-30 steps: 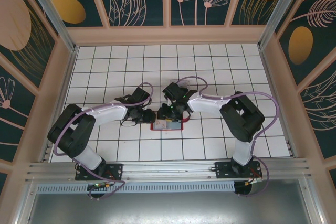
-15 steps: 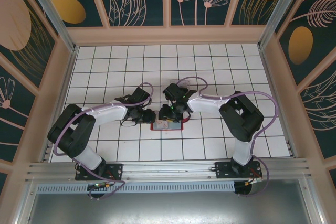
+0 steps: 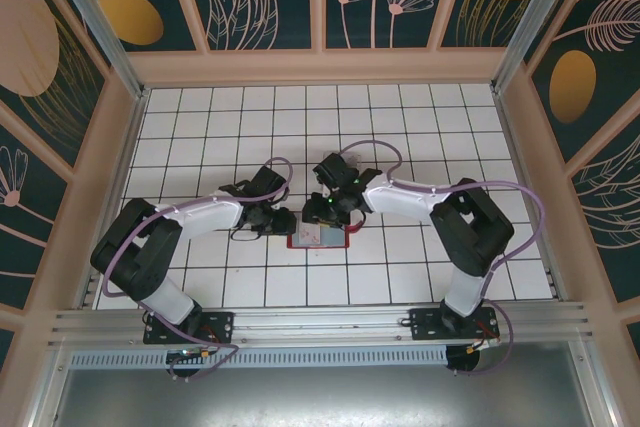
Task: Take the credit cards out of the card holder
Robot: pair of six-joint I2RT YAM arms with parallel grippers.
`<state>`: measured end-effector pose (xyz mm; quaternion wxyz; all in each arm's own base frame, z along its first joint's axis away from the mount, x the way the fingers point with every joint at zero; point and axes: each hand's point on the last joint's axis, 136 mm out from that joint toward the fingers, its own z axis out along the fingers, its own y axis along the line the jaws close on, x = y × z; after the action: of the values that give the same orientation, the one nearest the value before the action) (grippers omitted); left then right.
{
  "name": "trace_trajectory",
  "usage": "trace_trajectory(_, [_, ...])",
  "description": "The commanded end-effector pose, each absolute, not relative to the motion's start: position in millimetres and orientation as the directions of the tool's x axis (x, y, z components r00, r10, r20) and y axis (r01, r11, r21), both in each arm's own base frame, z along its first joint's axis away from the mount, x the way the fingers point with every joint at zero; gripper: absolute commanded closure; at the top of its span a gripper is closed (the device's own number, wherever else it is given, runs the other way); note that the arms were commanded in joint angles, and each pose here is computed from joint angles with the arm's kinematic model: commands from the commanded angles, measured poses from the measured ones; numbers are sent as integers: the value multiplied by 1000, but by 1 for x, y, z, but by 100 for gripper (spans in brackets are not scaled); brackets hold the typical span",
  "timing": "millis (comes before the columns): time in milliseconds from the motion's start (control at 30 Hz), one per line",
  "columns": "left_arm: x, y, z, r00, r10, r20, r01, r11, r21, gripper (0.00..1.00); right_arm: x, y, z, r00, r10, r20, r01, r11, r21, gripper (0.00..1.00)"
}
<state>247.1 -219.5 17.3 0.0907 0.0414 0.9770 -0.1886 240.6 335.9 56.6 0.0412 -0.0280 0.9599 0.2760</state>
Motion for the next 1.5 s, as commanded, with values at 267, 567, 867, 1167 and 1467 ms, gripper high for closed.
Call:
trace_trajectory(267, [250,-233,39,-975,60,-215,142,911,-386,57,237,319,46,-998,10,-62,-25,837,546,61])
trace_trajectory(567, [244,-232,18,-982,82,-168,139,922,-362,56,235,316,41,-998,12,-54,-19,838,546,62])
trace_trajectory(867, [233,-213,-5,-987,109,-120,138,953,-269,58,237,319,39,-999,5,-51,-25,827,562,66])
trace_trajectory(1167, [229,-209,-9,-989,106,-105,130,956,-261,58,235,321,31,-999,-9,-41,-31,820,572,75])
trace_trajectory(1467, [229,-210,-8,-989,107,-103,130,957,-260,59,233,316,17,-1000,-11,-28,-24,838,546,78])
